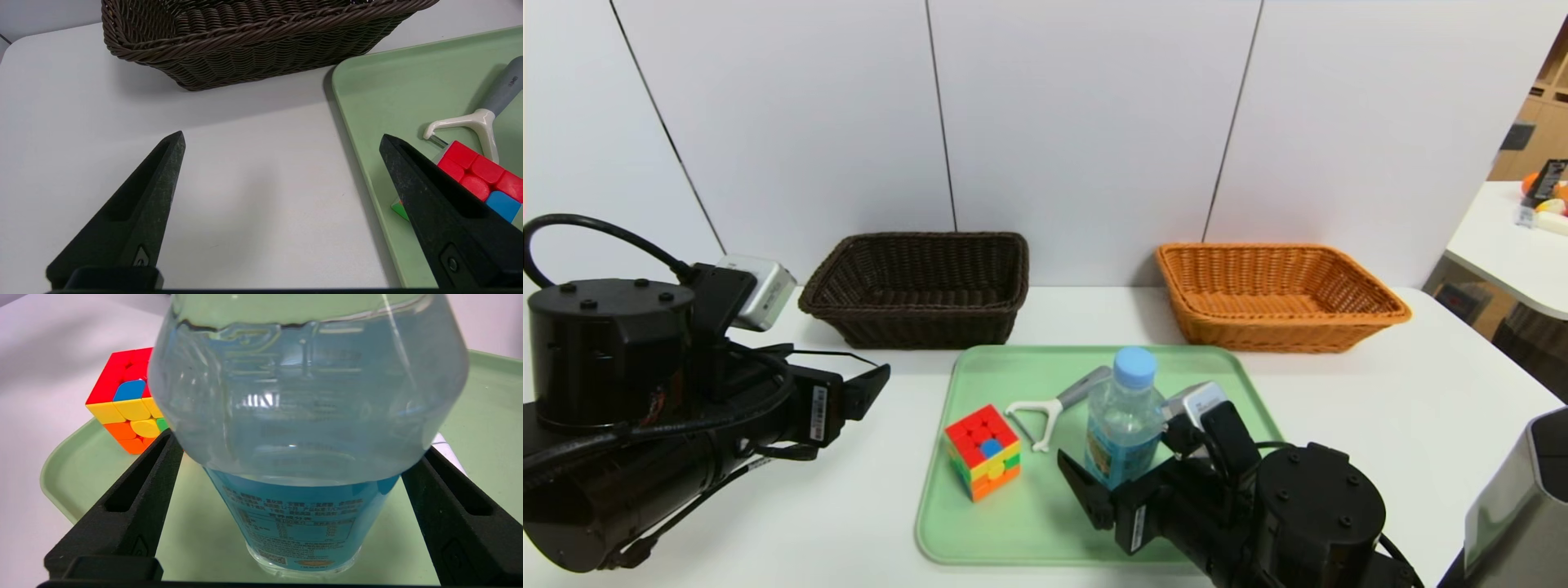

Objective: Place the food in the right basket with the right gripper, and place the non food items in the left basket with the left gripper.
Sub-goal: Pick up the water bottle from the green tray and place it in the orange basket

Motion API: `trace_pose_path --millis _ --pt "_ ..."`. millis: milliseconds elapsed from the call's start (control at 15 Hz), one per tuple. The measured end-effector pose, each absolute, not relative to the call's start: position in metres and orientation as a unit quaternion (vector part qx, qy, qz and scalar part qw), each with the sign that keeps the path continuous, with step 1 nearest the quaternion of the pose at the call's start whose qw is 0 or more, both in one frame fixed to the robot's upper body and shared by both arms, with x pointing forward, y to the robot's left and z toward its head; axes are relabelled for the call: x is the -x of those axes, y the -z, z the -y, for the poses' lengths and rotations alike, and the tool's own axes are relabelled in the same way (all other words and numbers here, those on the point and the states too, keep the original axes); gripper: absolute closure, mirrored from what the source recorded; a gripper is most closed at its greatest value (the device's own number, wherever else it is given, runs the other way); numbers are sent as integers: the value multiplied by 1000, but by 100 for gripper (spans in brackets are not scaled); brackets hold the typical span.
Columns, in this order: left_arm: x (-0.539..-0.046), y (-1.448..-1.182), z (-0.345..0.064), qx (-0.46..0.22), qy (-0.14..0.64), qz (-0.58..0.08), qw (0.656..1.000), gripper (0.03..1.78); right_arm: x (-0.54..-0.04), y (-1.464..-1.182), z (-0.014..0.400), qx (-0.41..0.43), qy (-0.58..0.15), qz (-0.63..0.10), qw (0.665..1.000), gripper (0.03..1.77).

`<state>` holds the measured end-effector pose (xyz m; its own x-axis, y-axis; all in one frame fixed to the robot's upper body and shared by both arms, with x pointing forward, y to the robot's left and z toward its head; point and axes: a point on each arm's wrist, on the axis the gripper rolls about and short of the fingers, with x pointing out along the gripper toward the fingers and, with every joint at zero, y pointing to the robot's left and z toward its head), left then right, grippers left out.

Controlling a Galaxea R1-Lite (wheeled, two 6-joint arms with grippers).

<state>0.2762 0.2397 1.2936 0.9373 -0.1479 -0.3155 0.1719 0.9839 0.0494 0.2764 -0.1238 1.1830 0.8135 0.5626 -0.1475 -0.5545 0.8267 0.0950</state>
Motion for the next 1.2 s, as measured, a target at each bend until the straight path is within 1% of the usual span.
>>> trace_pose_path --millis 1200 --pt "-275 -1292 -239 -40 85 -160 983 12 -290 -1182 125 -28 -275 -79 958 10"
